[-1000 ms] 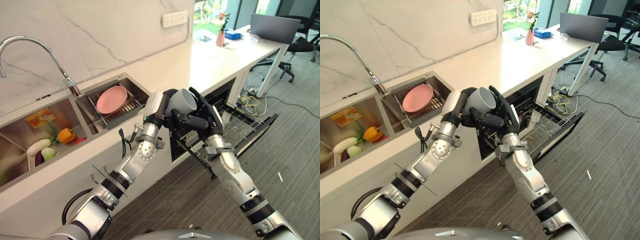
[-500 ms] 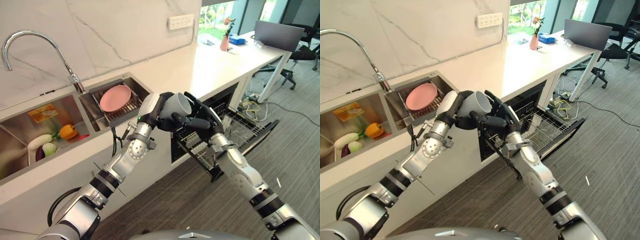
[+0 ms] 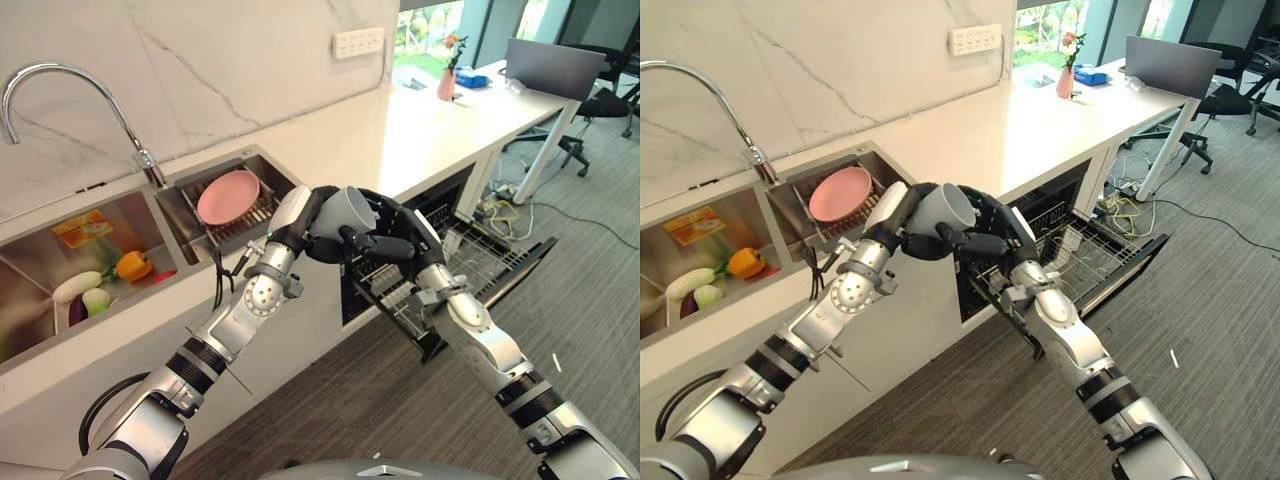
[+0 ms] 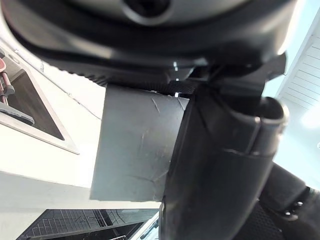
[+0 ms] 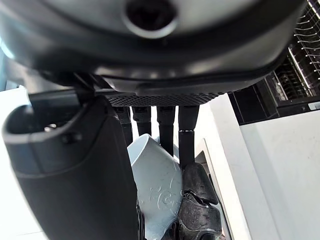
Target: Place the dishes in the dishwasher.
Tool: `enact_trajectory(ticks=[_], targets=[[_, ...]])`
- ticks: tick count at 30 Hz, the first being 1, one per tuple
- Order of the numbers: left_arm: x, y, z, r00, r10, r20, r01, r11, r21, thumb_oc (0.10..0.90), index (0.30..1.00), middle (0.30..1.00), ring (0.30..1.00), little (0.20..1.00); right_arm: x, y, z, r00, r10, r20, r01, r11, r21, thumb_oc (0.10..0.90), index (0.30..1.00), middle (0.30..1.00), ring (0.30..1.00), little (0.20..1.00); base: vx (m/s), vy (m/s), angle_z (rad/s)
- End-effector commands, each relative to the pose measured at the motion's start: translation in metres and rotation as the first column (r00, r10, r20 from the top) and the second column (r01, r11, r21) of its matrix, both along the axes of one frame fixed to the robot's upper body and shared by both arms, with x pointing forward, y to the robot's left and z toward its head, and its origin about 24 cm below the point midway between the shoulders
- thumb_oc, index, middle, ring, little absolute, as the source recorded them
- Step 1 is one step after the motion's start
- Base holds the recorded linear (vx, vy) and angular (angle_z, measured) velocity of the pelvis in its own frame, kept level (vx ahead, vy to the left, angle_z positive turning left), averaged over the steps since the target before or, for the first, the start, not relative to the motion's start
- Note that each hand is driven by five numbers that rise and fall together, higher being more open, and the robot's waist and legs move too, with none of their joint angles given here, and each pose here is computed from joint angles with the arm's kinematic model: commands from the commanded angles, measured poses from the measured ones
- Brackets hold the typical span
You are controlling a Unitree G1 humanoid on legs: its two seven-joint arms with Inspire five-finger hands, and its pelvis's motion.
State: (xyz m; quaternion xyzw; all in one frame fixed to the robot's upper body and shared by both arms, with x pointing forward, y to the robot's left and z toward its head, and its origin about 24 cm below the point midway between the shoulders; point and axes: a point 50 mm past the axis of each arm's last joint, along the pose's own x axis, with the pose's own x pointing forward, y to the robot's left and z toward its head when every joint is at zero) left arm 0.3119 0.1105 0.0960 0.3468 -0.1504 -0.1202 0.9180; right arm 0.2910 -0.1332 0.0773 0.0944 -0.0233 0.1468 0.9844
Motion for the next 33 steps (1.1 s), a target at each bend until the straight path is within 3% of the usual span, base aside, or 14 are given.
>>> enact_trajectory(ticks=[1, 5, 6, 7, 13, 26, 33], targets=[[-0.046, -0.096, 0.041, 0.840, -0.482, 0.250, 0.499, 0.866, -0.006, 0.400, 0.300, 0.300, 0.300, 0.300, 0.025, 0.027, 0.109, 0.914, -0.050, 0.402, -0.048, 0.972, 0.232, 0.400, 0.300, 0.300, 0.300, 0.300, 0.00, 0.000, 0.00], [-0.045, -0.091, 0.037, 0.856, -0.457, 0.242, 0.474, 0.880, -0.013, 0.400, 0.300, 0.300, 0.300, 0.300, 0.023, 0.021, 0.106, 0.915, -0.105, 0.390, -0.015, 0.956, 0.293, 0.400, 0.300, 0.300, 0.300, 0.300, 0.00, 0.000, 0.00], [-0.045, -0.091, 0.037, 0.856, -0.457, 0.242, 0.474, 0.880, -0.013, 0.494, 0.441, 0.441, 0.441, 0.441, 0.023, 0.021, 0.106, 0.915, -0.105, 0.389, -0.015, 0.956, 0.293, 0.400, 0.300, 0.300, 0.300, 0.300, 0.00, 0.000, 0.00], [-0.044, -0.088, 0.035, 0.868, -0.438, 0.234, 0.455, 0.890, -0.022, 0.800, 0.900, 0.900, 0.900, 0.900, 0.021, 0.016, 0.104, 0.914, -0.142, 0.381, 0.014, 0.948, 0.319, 0.400, 0.300, 0.300, 0.300, 0.300, 0.00, 0.000, 0.00], [-0.042, -0.077, 0.023, 0.911, -0.371, 0.178, 0.391, 0.916, -0.093, 0.800, 0.900, 0.900, 0.900, 0.900, 0.016, 0.002, 0.092, 0.914, -0.247, 0.322, 0.103, 0.909, 0.404, 0.400, 0.300, 0.300, 0.300, 0.300, 0.00, 0.000, 0.00], [-0.044, -0.062, 0.001, 0.953, -0.289, 0.087, 0.299, 0.943, -0.144, 0.800, 0.900, 0.900, 0.900, 0.900, 0.010, -0.007, 0.077, 0.919, -0.307, 0.248, 0.167, 0.871, 0.462, 0.400, 0.300, 0.300, 0.300, 0.300, 0.00, -0.001, 0.01], [-0.044, -0.046, -0.011, 0.978, -0.208, 0.033, 0.211, 0.962, -0.175, 0.800, 0.900, 0.900, 0.900, 0.900, 0.004, -0.020, 0.069, 0.903, -0.383, 0.195, 0.229, 0.813, 0.535, 0.400, 0.300, 0.300, 0.300, 0.300, 0.00, 0.000, 0.00]])
